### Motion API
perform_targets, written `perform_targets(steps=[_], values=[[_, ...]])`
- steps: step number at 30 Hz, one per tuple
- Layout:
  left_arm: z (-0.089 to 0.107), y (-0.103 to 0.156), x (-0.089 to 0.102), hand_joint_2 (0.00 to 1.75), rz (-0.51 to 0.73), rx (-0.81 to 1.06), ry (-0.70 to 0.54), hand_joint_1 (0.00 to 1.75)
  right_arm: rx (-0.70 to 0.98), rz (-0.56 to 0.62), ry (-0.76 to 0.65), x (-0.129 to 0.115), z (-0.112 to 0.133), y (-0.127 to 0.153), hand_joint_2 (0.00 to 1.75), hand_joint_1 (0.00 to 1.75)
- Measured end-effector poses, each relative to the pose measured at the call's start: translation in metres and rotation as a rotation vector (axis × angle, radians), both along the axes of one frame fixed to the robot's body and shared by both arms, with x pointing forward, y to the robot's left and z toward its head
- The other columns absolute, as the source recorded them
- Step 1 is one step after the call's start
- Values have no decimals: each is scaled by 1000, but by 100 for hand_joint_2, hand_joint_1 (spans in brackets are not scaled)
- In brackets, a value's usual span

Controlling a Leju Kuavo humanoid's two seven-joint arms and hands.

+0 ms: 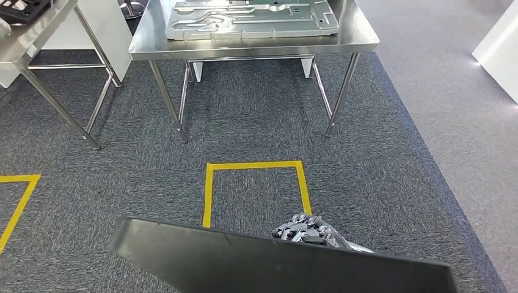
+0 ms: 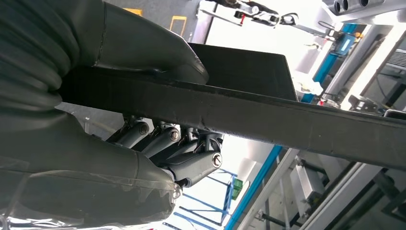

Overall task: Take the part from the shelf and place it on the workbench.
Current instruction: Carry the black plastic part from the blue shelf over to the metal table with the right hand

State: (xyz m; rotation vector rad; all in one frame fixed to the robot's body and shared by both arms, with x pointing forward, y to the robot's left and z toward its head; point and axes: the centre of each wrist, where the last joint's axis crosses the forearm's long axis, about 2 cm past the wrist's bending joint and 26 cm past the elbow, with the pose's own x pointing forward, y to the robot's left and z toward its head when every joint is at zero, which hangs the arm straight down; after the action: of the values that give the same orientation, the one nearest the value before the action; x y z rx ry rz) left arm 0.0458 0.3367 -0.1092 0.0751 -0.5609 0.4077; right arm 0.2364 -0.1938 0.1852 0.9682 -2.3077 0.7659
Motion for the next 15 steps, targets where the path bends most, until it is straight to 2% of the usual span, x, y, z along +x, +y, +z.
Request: perform_targets(steps=[15], values=[[0,0,1,175,-8,-6,-10,0,-9,-16,-4,1,-1,-3,175,161]])
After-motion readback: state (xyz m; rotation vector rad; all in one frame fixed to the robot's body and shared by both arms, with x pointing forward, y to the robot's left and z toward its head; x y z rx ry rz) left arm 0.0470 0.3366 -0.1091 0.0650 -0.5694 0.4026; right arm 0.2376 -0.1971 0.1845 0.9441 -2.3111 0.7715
